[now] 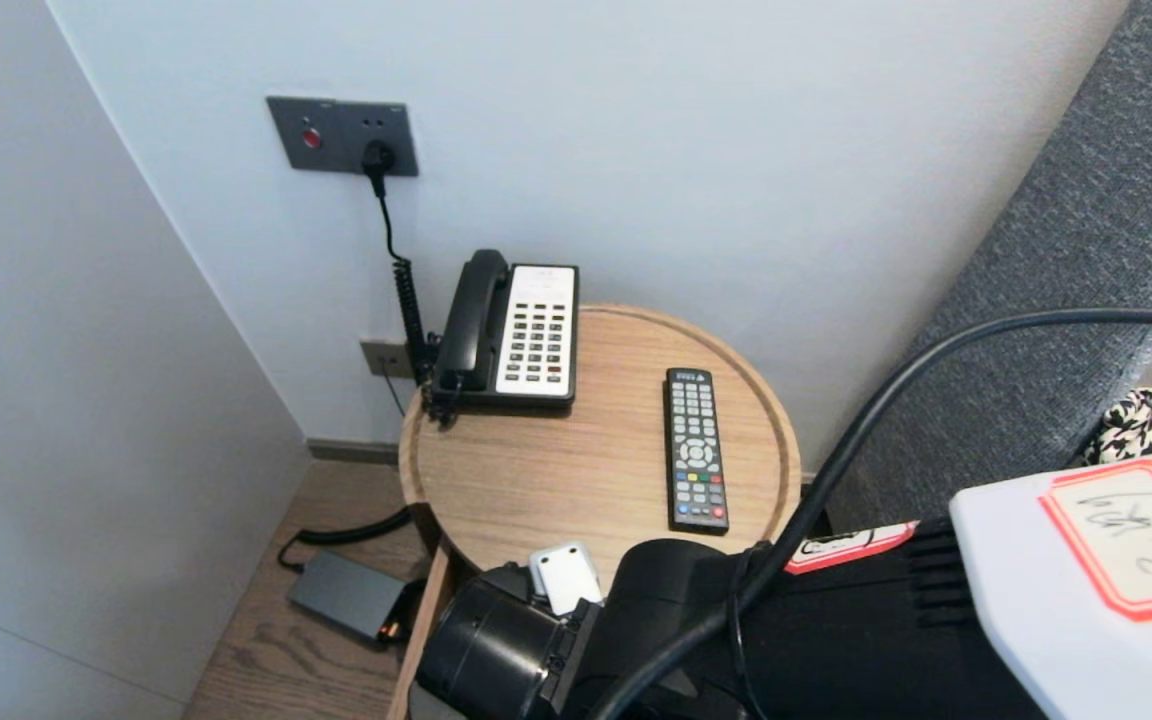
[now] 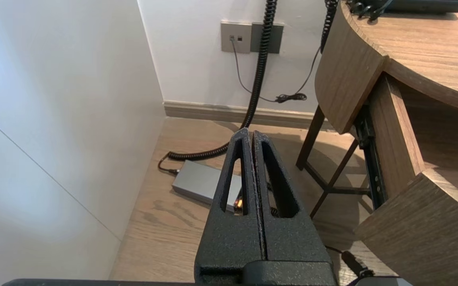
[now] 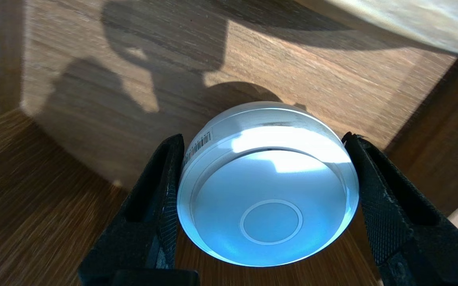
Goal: Take the remote control out of the drawer one by one and place them on the table
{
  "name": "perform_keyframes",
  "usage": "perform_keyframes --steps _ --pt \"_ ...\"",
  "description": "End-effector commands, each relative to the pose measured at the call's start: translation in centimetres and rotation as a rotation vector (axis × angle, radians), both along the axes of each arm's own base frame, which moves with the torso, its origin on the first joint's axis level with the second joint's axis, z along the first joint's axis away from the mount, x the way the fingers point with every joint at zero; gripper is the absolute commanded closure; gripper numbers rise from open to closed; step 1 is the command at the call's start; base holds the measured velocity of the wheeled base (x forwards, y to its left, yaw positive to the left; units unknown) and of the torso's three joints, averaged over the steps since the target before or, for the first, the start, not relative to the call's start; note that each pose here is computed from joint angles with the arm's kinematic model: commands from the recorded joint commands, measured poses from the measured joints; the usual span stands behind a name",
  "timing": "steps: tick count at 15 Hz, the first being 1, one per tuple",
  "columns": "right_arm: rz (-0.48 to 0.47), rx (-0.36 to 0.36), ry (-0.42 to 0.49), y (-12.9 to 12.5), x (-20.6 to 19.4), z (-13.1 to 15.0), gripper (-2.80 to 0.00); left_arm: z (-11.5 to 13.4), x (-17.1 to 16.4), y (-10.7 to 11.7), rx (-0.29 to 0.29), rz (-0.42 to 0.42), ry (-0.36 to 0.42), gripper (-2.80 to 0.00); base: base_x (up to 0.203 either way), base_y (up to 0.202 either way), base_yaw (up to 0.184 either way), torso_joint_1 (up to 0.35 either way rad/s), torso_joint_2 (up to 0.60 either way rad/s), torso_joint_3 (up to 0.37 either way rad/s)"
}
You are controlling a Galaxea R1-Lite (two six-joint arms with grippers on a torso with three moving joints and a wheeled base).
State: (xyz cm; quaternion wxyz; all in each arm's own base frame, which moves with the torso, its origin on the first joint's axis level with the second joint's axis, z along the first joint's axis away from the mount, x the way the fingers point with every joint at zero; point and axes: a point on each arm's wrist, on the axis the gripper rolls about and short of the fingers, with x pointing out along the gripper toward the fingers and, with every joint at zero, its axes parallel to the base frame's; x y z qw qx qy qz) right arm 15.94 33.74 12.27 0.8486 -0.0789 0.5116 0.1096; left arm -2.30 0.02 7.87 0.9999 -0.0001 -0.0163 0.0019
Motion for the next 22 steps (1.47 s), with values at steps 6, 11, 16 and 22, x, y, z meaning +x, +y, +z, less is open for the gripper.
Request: perform_keyframes --steps 6,11,16,22 --pt "0.054 0.044 0.024 -0.4 -1.7 1.7 0.0 -0.2 0.1 0.0 0.0 0.001 0.008 0.0 0.0 0.0 0.0 0.0 0.0 0.0" --pt "0.09 0.028 0.056 -1.0 -3.0 1.4 0.0 -0.2 0.1 0.0 0.0 0.001 0.008 0.0 0.0 0.0 0.0 0.0 0.0 0.0" --pt "0.106 0.049 0.052 -1.4 -3.6 2.3 0.0 -0.2 0.1 0.0 0.0 0.001 0.008 0.0 0.0 0.0 0.0 0.0 0.0 0.0" --pt "0.107 0.084 0.031 -1.8 -3.5 3.7 0.0 -0.2 0.1 0.0 0.0 0.001 0.008 0.0 0.0 0.0 0.0 0.0 0.0 0.0"
